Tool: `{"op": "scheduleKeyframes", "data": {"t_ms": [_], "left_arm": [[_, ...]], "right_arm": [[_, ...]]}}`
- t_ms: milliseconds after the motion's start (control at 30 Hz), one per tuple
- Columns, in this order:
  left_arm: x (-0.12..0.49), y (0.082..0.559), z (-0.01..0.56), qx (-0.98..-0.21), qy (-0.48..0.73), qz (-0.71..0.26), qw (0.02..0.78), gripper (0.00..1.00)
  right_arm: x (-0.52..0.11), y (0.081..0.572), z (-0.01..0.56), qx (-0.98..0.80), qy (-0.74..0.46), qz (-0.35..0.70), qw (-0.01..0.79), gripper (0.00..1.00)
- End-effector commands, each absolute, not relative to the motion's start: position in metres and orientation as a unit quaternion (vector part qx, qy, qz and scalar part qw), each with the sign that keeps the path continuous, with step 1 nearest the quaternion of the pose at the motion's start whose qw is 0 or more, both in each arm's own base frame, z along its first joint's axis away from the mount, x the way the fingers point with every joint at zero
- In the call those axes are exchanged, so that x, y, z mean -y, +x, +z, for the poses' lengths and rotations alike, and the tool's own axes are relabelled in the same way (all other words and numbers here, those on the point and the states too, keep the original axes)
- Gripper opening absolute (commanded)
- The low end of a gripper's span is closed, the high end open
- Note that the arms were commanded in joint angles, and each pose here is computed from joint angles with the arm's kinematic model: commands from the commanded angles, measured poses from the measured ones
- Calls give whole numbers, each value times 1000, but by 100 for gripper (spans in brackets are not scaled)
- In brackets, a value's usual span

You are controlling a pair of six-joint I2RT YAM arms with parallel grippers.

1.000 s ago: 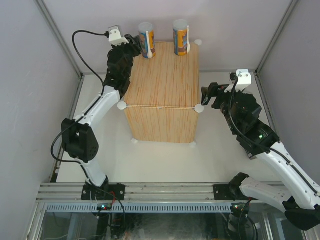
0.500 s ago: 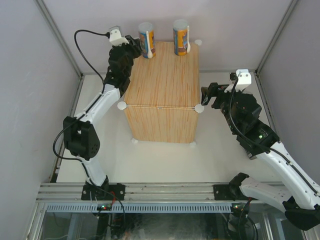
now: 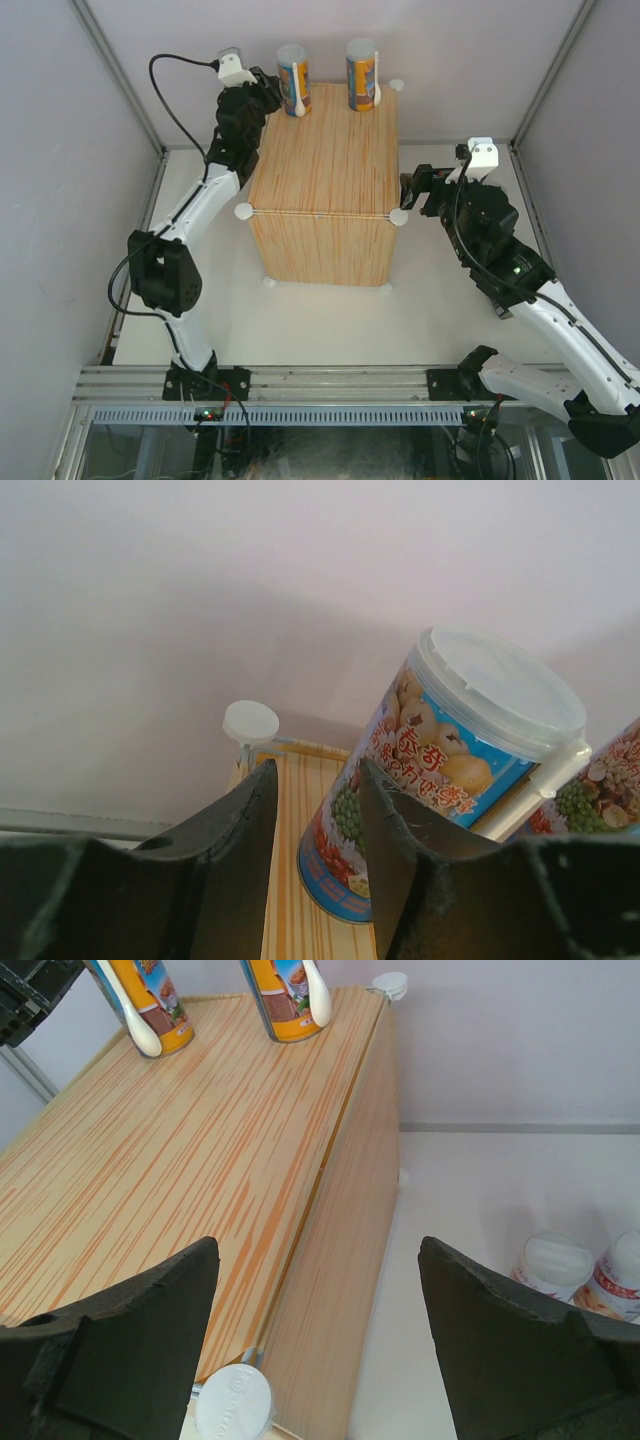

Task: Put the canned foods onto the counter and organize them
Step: Adjust the canned food at the counter.

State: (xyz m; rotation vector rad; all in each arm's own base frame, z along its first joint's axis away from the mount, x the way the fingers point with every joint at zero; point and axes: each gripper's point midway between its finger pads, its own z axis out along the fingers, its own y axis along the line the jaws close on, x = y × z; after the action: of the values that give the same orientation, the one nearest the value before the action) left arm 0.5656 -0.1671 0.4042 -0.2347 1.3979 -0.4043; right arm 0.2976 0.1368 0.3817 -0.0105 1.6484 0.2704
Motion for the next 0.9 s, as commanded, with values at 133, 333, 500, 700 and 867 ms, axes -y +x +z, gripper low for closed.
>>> {"op": "scheduleKeyframes", "data": {"t_ms": [133,333,500,700,867], "left_arm": [[171,570,430,-624,-97,-200,750,43],[176,572,428,-627,-91,-206,746,42],[178,573,426,-629,-88,-209,743,42],[180,574,419,-637,-84,-210,737,41],[183,575,414,-642,-82,-215,732,40]], "right_arm": [[-137,298,403,-711,12,140,689,80],[-137,298,403,-712,14,139,688,80],[-138,299,402,-713,14,139,687,80],[-139,300,401,-714,15,140,686,80],[-139,300,401,-713,16,143,686,80]]}}
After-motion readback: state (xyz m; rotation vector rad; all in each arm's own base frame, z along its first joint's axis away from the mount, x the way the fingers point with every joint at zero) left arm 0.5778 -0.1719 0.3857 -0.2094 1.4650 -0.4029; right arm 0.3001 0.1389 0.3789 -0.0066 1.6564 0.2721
